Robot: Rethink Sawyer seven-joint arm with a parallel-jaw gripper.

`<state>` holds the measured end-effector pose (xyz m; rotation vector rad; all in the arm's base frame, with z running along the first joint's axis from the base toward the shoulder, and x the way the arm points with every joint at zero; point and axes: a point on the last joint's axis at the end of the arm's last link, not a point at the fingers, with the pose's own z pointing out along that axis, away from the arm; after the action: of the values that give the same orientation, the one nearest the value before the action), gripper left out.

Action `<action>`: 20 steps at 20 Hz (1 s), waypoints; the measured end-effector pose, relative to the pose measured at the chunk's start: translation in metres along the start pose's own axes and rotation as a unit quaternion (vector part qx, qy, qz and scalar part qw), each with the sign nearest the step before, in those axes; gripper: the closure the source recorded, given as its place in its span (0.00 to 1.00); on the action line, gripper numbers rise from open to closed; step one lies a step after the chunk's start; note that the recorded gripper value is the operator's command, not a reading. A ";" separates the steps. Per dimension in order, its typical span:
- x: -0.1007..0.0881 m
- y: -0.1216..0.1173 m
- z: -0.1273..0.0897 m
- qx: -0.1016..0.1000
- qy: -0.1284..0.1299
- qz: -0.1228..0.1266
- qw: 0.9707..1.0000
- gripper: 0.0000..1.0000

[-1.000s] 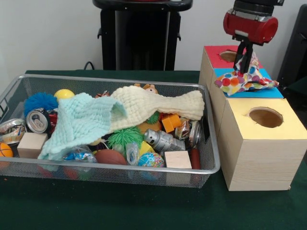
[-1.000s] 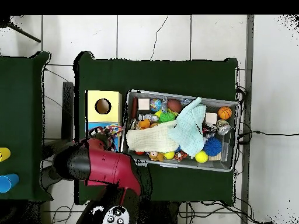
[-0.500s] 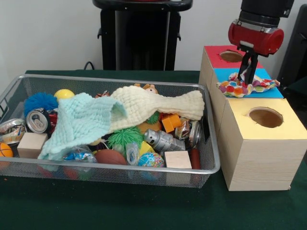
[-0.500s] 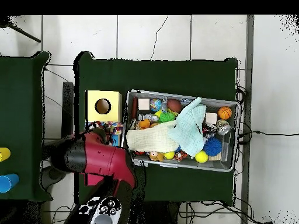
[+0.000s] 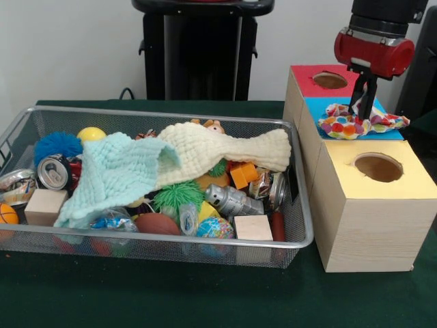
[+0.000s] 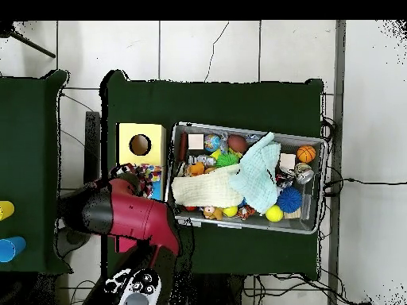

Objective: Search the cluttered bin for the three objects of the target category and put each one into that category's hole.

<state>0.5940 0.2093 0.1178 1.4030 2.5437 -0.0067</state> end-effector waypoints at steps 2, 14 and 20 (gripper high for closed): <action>0.000 0.001 0.000 -0.001 0.002 0.005 1.000 1.00; 0.002 -0.002 0.009 0.007 0.008 0.018 1.000 1.00; 0.019 -0.007 0.008 0.013 0.012 0.009 1.000 1.00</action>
<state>0.5801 0.2204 0.1049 1.4448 2.5594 -0.0189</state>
